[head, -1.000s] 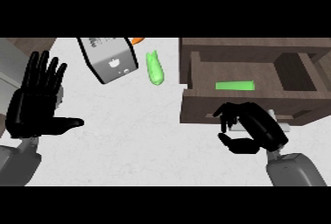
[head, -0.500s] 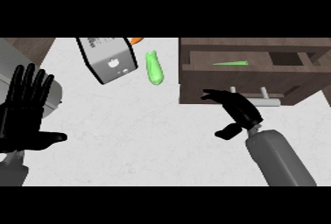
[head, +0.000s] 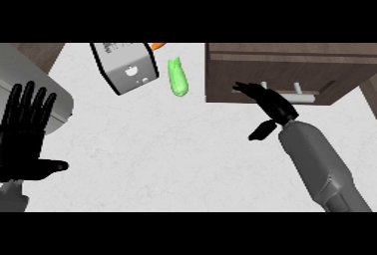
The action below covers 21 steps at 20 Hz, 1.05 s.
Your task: Pick up the cup, place it into the drawer and close the drawer
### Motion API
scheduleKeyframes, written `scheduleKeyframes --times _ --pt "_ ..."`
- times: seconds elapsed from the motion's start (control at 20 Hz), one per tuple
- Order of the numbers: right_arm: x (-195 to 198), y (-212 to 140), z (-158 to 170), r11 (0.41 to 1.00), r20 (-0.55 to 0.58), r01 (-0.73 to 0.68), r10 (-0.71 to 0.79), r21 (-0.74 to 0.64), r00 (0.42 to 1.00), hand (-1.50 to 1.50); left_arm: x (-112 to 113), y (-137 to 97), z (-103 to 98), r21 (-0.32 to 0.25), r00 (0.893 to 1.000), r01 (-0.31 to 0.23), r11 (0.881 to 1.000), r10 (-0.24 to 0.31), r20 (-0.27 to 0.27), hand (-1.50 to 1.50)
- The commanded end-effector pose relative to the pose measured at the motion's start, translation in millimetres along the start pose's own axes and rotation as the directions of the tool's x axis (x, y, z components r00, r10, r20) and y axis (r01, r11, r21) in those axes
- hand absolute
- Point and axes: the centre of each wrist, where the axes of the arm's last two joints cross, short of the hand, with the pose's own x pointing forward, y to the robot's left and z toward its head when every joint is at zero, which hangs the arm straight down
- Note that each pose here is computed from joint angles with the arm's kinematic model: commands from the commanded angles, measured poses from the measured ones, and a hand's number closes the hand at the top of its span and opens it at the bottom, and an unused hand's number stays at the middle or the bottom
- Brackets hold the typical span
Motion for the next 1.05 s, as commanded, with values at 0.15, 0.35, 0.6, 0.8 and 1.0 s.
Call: scheduleKeyframes --times 0.15,0.35,0.6,0.8,1.0 --pt "-17 -33 -13 0.999 -0.054 0.032 -0.030 0.035 0.998 -1.50 -2 3 0 -0.026 1.000 -0.018 0.999 0.018 0.002 -1.50" --pt "-20 -51 -14 0.999 -0.052 0.042 -0.041 0.026 0.998 -1.50 -6 11 6 -0.011 0.999 -0.040 0.999 0.040 -0.023 -1.50" --pt "-28 -72 -10 0.999 -0.084 0.036 -0.036 0.001 0.996 -1.50 -13 -13 -5 -0.067 1.000 -0.022 0.997 0.021 -0.018 -1.50" --pt "-31 -90 -6 0.999 -0.080 0.048 -0.048 0.000 0.996 -1.50 -4 -11 -21 -0.083 1.000 -0.015 0.996 0.015 0.005 -1.50" --pt "-26 -88 -12 0.999 -0.086 0.031 -0.032 -0.011 0.996 -1.50 -1 1 -19 -0.064 1.000 0.000 0.998 0.001 0.019 -1.50"
